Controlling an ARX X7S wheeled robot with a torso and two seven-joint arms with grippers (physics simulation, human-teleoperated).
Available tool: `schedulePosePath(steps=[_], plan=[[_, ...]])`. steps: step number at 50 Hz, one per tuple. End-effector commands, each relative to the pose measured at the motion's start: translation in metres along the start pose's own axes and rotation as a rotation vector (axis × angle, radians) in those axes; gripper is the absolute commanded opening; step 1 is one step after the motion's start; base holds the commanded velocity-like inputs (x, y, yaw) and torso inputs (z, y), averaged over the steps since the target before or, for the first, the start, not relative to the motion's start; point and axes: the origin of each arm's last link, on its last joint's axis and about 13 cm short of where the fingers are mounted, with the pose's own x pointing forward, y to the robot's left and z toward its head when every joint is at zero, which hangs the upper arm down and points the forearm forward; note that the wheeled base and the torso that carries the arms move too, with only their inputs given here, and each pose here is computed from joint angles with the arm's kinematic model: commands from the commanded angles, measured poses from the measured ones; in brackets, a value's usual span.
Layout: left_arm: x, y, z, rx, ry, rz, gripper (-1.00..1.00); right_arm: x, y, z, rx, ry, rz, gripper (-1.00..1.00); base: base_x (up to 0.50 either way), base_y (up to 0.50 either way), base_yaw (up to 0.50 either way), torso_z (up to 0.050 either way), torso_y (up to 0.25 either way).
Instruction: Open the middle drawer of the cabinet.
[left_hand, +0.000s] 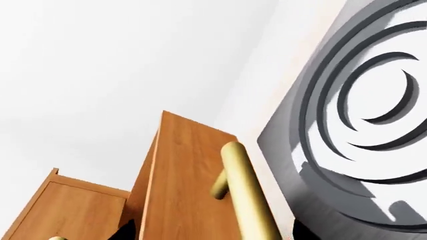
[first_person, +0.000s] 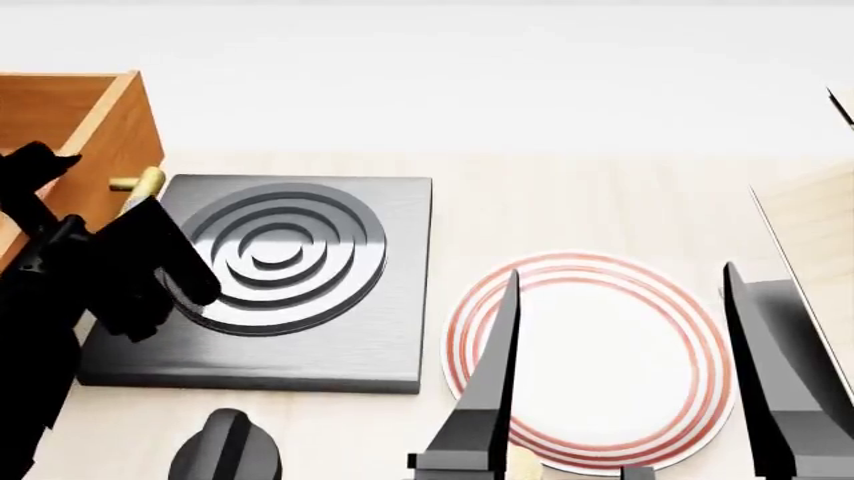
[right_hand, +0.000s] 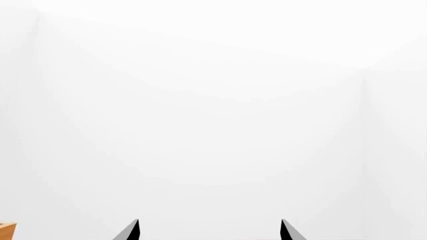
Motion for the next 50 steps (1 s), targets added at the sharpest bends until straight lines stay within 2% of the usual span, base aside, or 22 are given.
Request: schedulePosePath(steps=[1, 2, 8, 13, 16, 19, 24, 28, 37, 50], plan=[[-0.002, -0.004, 0.004, -0.187, -0.007, -0.073, 1.00, 0.000, -0.003, 0.000, -0.010, 0.004, -0.015, 1.00, 0.00, 0.00, 0.00, 0.000, 0.000], [-0.003, -0.005, 0.004, -0.232, 0.003, -0.093, 1.00, 0.001, -0.003, 0.000, -0.010, 0.005, -0.016, 1.00, 0.00, 0.00, 0.00, 0.000, 0.000], [-0.008, -0.005, 0.009, -0.384, -0.003, -0.148, 1.00, 0.001, -0.003, -0.001, -0.008, 0.007, -0.016, 1.00, 0.00, 0.00, 0.00, 0.000, 0.000], [-0.014, -0.002, 0.015, -0.453, -0.028, -0.168, 1.00, 0.001, -0.003, -0.001, -0.007, 0.007, -0.015, 1.00, 0.00, 0.00, 0.00, 0.000, 0.000], [-0.017, 0.001, 0.019, -0.534, -0.035, -0.196, 1.00, 0.001, -0.003, -0.001, -0.007, 0.006, -0.016, 1.00, 0.00, 0.00, 0.00, 0.000, 0.000], [-0.018, 0.002, 0.021, -0.578, -0.029, -0.203, 1.00, 0.001, -0.003, -0.001, -0.007, 0.006, -0.016, 1.00, 0.00, 0.00, 0.00, 0.000, 0.000], [-0.020, 0.007, 0.024, -0.733, -0.013, -0.247, 1.00, 0.001, -0.003, -0.001, -0.007, 0.004, -0.017, 1.00, 0.00, 0.00, 0.00, 0.000, 0.000], [-0.021, 0.008, 0.024, -0.797, 0.007, -0.257, 1.00, 0.001, -0.003, -0.001, -0.007, 0.005, -0.017, 1.00, 0.00, 0.00, 0.00, 0.000, 0.000], [-0.024, 0.012, 0.025, -0.840, 0.004, -0.247, 1.00, 0.000, -0.003, 0.000, -0.006, 0.005, -0.014, 1.00, 0.00, 0.00, 0.00, 0.000, 0.000], [-0.038, 0.038, 0.039, -0.873, -0.071, -0.130, 1.00, -0.001, -0.003, 0.000, -0.004, 0.006, -0.013, 1.00, 0.00, 0.00, 0.00, 0.000, 0.000]])
